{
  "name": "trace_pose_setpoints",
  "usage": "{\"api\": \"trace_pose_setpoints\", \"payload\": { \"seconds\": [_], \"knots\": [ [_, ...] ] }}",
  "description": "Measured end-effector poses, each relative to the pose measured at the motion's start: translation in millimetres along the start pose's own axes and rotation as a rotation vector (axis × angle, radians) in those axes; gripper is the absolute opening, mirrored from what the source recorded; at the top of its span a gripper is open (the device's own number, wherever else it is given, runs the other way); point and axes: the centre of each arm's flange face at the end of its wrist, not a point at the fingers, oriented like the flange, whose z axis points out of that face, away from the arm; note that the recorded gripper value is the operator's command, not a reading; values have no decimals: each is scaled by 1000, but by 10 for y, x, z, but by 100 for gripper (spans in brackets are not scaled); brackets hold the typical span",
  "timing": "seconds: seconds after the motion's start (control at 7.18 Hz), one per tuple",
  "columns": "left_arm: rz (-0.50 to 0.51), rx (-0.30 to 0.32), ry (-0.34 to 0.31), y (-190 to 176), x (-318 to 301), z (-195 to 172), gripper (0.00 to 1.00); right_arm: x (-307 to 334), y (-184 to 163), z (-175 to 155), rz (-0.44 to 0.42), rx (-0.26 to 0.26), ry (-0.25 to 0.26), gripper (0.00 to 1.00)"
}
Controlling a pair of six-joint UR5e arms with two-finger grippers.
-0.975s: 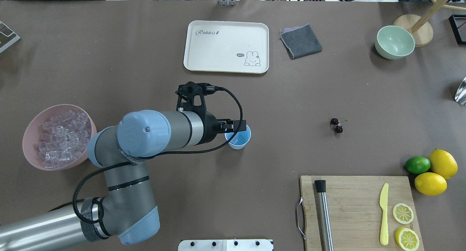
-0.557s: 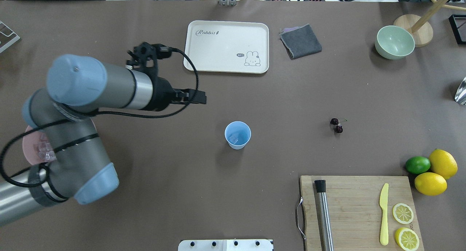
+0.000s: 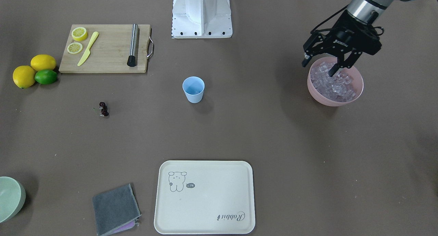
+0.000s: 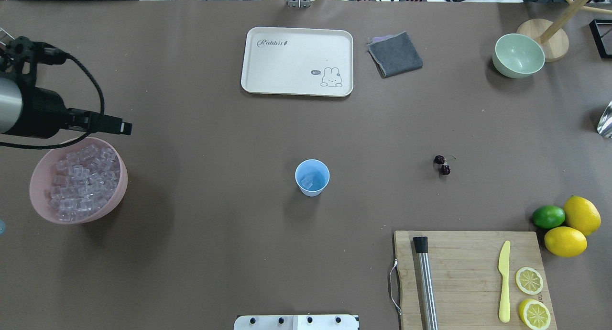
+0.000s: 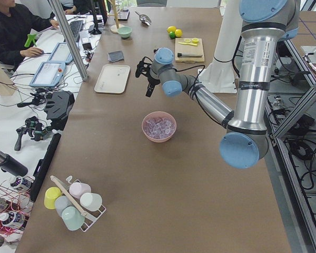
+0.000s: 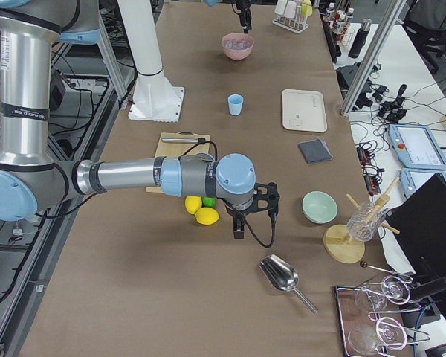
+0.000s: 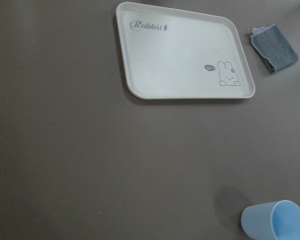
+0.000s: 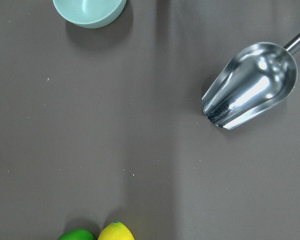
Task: Put ice and cherries in cup
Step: 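Move the left gripper back over the ice bowl, then lower the left gripper into the bowl and grasp another ice cube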
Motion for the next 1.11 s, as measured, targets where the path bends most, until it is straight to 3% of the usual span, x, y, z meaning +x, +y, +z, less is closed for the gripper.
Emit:
{"api": "trace_pose_setpoints", "payload": {
  "seconds": [0.28, 0.97, 1.11],
  "knots": [
    [29, -58, -63, 212, -432, 111, 97, -46, -14, 33, -10, -8, -1, 100],
    [-9, -150, -144, 456, -895, 528, 96, -31, 7, 63, -8, -14, 0, 100],
    [-7, -162, -148, 444, -922, 648, 81, -23, 10, 69, -6, -15, 0, 100]
  ]
}}
